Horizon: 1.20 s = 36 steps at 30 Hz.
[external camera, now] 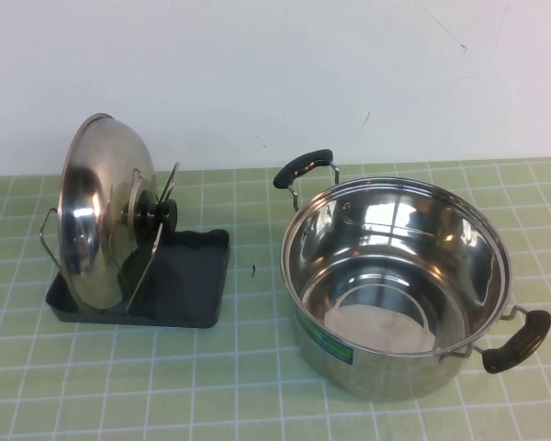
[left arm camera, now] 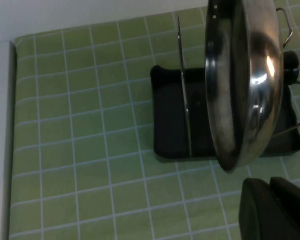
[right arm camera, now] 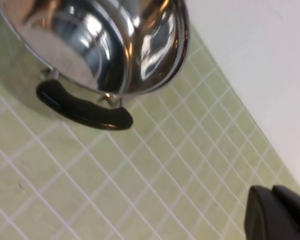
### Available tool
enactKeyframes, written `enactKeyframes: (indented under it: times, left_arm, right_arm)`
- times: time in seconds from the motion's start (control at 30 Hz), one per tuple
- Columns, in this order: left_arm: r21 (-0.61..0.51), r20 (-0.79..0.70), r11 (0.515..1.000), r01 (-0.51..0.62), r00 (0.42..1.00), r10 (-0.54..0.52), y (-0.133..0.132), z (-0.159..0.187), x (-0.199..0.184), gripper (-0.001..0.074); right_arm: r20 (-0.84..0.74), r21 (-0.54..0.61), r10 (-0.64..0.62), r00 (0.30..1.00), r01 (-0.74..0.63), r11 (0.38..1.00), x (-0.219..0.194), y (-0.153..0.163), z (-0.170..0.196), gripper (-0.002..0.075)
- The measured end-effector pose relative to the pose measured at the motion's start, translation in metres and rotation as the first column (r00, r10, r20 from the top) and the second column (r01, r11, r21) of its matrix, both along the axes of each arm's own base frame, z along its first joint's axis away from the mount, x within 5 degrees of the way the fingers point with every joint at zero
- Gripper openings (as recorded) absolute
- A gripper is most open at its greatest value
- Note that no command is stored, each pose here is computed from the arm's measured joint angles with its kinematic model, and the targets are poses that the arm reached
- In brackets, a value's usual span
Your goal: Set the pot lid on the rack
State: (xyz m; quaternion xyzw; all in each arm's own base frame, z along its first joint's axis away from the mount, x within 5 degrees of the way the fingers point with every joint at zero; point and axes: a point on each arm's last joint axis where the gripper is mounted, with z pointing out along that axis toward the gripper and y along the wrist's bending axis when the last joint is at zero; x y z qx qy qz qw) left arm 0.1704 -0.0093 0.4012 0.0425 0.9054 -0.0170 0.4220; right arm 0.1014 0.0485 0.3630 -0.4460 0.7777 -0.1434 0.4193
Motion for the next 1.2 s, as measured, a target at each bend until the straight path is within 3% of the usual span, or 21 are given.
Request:
enactKeyframes:
  times: [0.2,0.47,0.67,0.87,1.2]
  left_arm:
    - [-0.093,0.135,0.993,0.067,0.989,-0.054,-0.008,-0.018,-0.044,0.0001]
    - [-0.14,0.335,0.981,0.134,0.939,-0.08,-0.012,-0.079,-0.105,0.0001]
    - [-0.133,0.427,0.979,0.155,0.9,-0.084,-0.012,-0.114,-0.13,0.0001]
    - [-0.125,0.508,0.98,0.154,0.858,-0.07,-0.011,-0.114,-0.139,0.0]
    - [-0.127,0.512,0.98,0.155,0.856,-0.069,-0.011,-0.114,-0.14,0.0]
  right_arm:
    - [0.064,0.211,-0.035,0.997,0.021,0.977,-0.031,-0.031,-0.039,-0.0001]
    - [0.127,0.448,0.005,0.992,-0.062,0.892,-0.057,-0.047,-0.082,-0.0001]
    - [0.108,0.468,0.017,0.994,-0.066,0.881,-0.058,-0.045,-0.099,-0.0001]
    - [0.111,0.48,0.016,0.994,-0.068,0.874,-0.058,-0.045,-0.098,-0.0001]
    - [0.117,0.485,0.017,0.993,-0.072,0.872,-0.059,-0.045,-0.097,-0.0001]
